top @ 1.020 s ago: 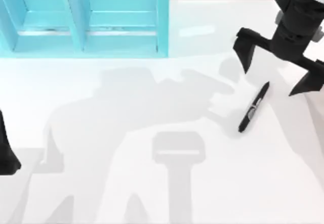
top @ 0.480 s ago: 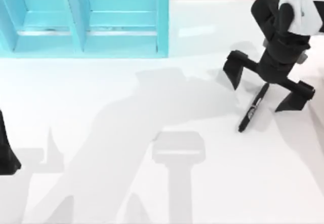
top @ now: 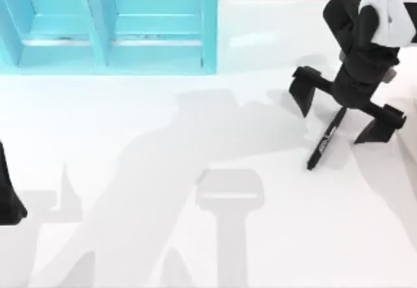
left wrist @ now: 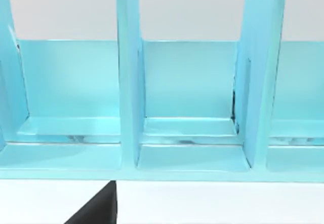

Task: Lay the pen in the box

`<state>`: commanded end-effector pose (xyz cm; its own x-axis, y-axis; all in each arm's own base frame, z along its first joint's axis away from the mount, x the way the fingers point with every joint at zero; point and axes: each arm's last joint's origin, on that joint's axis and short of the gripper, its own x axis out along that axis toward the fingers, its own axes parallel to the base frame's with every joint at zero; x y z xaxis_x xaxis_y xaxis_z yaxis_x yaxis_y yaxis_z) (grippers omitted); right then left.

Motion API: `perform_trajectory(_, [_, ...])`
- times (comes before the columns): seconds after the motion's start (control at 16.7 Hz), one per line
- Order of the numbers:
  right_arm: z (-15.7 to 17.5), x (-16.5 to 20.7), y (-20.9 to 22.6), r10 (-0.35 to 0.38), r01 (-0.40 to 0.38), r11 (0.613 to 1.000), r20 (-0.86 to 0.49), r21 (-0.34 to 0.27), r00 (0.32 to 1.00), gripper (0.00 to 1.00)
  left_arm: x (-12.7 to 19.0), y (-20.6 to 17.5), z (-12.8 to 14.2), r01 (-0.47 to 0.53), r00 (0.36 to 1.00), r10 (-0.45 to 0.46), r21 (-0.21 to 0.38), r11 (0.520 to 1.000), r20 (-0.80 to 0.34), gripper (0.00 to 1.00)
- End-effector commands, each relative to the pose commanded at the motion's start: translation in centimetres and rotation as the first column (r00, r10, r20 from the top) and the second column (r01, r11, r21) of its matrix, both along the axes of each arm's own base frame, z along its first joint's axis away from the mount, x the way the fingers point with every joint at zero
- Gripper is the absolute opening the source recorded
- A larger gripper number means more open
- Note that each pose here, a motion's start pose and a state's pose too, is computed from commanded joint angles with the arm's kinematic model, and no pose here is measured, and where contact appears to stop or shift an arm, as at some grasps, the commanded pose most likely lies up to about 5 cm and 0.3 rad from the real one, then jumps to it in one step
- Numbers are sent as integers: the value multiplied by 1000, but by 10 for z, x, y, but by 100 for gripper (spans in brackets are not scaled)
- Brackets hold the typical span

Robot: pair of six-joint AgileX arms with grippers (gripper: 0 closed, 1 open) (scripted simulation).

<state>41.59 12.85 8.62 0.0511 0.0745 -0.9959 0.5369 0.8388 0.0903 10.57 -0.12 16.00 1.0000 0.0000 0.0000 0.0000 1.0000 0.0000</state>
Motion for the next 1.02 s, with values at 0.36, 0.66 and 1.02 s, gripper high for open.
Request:
perform_trajectory(0.36, [0,0,0,0,0,1000,0,0,1000,32,0,0,0,0,1000,0,0,1000,0,100])
perform_trajectory(0.66, [0,0,0,0,0,1000,0,0,1000,0,0,0,0,0,1000,0,0,1000,0,100])
perform_trajectory(1.02, [0,0,0,0,0,1000,0,0,1000,0,0,0,0,0,1000,0,0,1000,0,100])
